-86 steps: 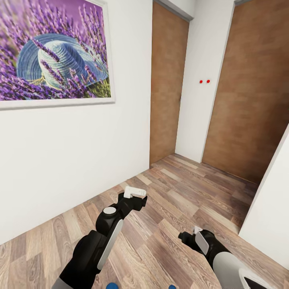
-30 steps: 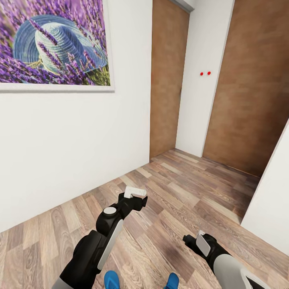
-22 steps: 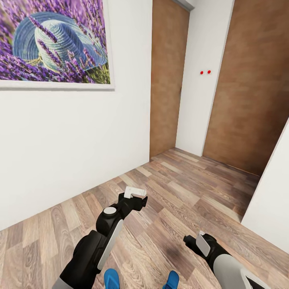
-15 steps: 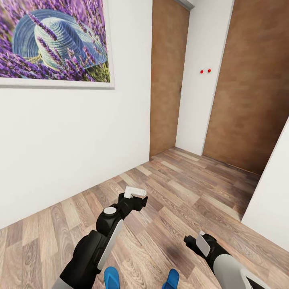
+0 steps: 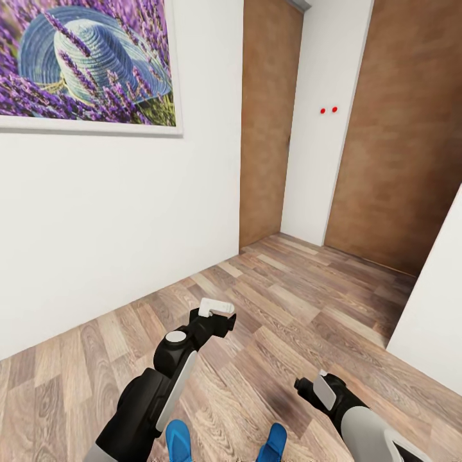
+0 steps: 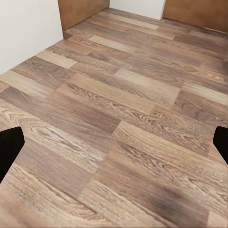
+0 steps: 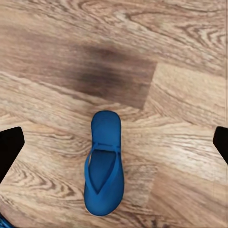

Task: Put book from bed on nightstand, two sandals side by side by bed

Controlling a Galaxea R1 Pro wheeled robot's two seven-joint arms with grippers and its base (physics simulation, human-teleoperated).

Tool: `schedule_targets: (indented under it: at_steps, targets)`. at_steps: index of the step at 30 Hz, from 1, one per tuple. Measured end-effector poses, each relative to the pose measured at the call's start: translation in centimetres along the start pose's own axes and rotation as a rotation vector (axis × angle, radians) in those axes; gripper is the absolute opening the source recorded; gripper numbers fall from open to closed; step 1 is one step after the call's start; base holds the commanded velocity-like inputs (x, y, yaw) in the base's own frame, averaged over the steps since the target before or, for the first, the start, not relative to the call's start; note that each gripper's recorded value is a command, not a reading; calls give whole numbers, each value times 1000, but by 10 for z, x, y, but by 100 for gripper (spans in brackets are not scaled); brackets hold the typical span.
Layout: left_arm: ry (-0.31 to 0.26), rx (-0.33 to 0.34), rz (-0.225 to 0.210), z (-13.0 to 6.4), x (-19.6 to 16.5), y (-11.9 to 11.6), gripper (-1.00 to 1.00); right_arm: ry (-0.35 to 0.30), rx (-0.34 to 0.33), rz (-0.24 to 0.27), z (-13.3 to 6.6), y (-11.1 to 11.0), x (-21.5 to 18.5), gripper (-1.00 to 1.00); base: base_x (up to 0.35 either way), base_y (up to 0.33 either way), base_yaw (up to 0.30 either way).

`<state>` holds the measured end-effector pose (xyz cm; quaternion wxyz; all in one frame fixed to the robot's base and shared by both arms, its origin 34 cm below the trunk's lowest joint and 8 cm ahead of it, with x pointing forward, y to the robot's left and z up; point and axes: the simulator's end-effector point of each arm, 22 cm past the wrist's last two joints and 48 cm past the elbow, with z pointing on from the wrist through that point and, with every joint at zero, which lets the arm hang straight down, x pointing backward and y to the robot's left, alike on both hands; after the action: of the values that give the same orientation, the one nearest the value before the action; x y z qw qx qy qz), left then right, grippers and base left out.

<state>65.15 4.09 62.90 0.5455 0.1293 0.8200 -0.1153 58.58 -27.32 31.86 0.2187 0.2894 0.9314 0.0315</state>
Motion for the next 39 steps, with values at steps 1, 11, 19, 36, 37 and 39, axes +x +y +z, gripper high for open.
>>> schedule_targets:
  at_steps: [1, 11, 19, 36, 37, 39]
  targets:
    - [0, 0, 0, 0, 2, 0, 100, 1, 3, 0, 2, -1, 1, 100, 0, 0, 0]
    - [24, 28, -40, 8, 26, -5, 100, 24, 27, -5, 18, -12, 17, 100, 0, 0, 0]
    - [55, 33, -56, 18, 43, -3, 100, 64, 44, -14, 30, -19, 32, 100, 0, 0, 0]
    - [120, 38, -80, 37, 80, 0, 100, 175, 74, -36, 53, -32, 70, 100, 0, 0, 0]
    - [124, 38, -81, 38, 82, 0, 100, 179, 76, -37, 54, -33, 72, 100, 0, 0, 0]
    - [131, 39, -84, 40, 86, 0, 100, 187, 81, -39, 57, -35, 75, 100, 0, 0, 0]
